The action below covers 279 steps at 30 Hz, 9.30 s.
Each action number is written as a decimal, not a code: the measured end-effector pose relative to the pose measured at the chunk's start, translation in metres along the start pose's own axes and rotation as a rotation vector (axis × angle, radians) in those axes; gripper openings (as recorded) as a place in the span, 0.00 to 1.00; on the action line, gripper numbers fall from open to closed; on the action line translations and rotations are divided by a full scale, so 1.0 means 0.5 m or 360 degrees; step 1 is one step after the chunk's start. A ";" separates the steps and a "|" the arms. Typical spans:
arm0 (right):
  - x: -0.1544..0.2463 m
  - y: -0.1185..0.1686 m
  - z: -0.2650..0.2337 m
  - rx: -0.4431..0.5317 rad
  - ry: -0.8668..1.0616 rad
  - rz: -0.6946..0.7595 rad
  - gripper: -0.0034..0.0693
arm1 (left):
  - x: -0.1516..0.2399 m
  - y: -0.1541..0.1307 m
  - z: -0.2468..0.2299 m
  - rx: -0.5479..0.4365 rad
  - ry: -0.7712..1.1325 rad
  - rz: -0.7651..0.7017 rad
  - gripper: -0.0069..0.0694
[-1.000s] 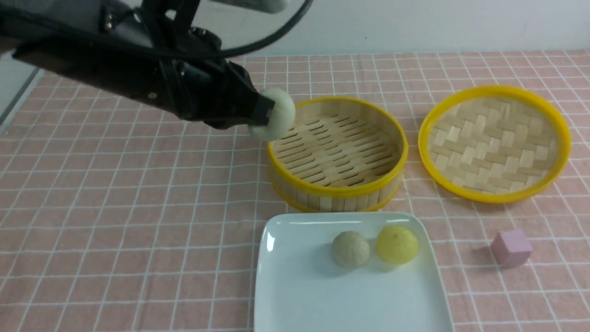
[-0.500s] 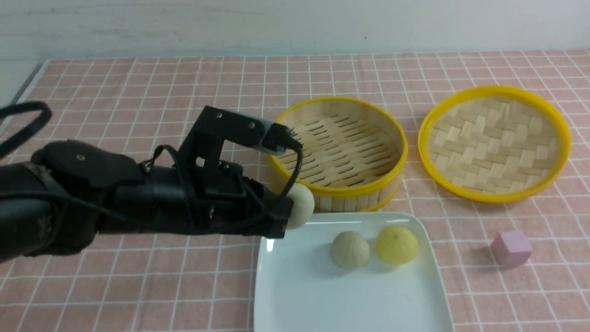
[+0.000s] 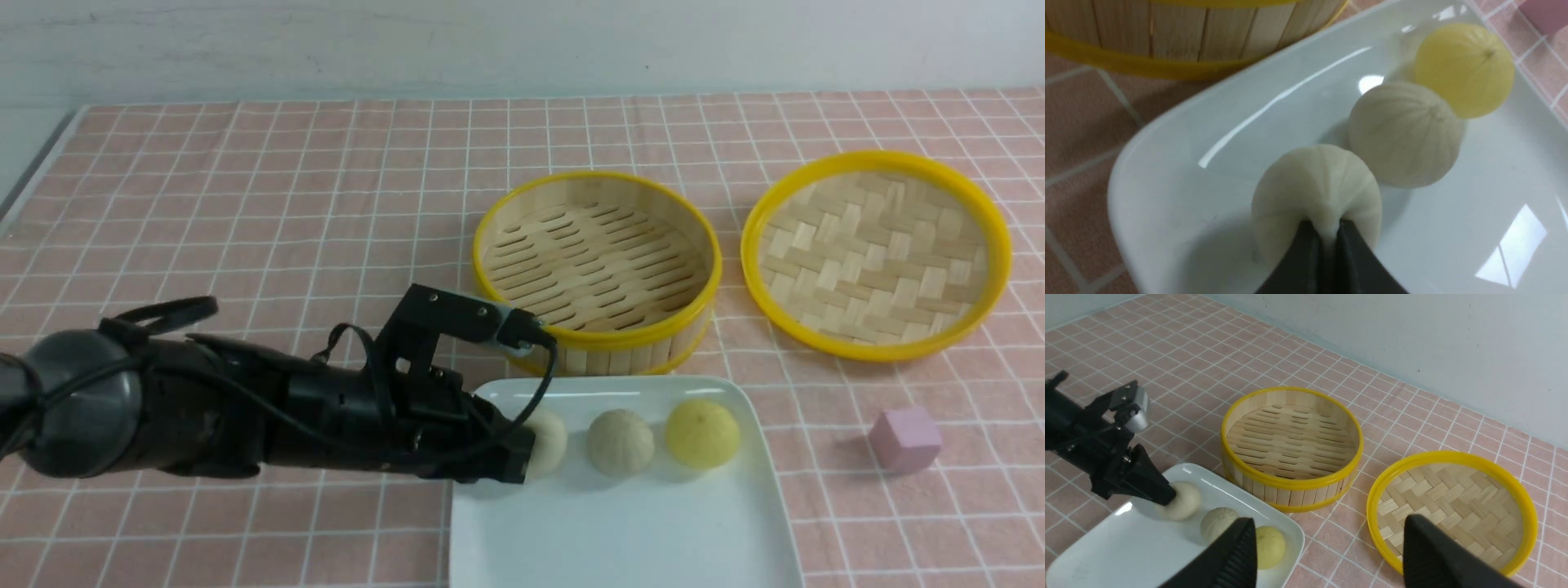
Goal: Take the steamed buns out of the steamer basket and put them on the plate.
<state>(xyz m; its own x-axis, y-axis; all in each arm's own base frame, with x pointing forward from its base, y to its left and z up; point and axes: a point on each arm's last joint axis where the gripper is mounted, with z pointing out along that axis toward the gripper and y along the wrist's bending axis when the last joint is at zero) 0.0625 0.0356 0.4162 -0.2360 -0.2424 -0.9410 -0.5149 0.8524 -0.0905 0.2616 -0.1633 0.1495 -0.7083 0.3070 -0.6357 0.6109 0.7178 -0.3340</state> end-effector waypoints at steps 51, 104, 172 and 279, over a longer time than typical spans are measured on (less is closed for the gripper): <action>-0.018 -0.016 -0.002 0.0146 -0.0150 -0.0133 0.70 | -0.113 -0.067 -0.297 -0.0614 -0.0787 0.0379 0.77; 0.122 0.006 -0.188 0.0125 -0.0194 0.0058 0.70 | -0.101 -0.095 -0.463 -0.0991 -0.1172 0.0351 0.53; 0.339 0.023 0.033 0.0114 -0.0087 0.0009 0.70 | -0.100 -0.092 -0.465 -0.0657 -0.1405 -0.0469 0.53; 0.338 0.023 0.033 0.0115 -0.0097 0.0009 0.70 | 0.027 -0.166 -0.387 -0.0089 0.0049 0.0708 0.52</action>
<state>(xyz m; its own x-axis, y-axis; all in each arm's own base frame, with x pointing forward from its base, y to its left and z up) 0.0302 0.0119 0.2505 -0.1871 -0.2112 -0.9594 -0.4525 0.8854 -0.1066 0.1329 -0.0980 0.3031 -0.3917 0.6115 -0.6875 0.8390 0.5441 0.0061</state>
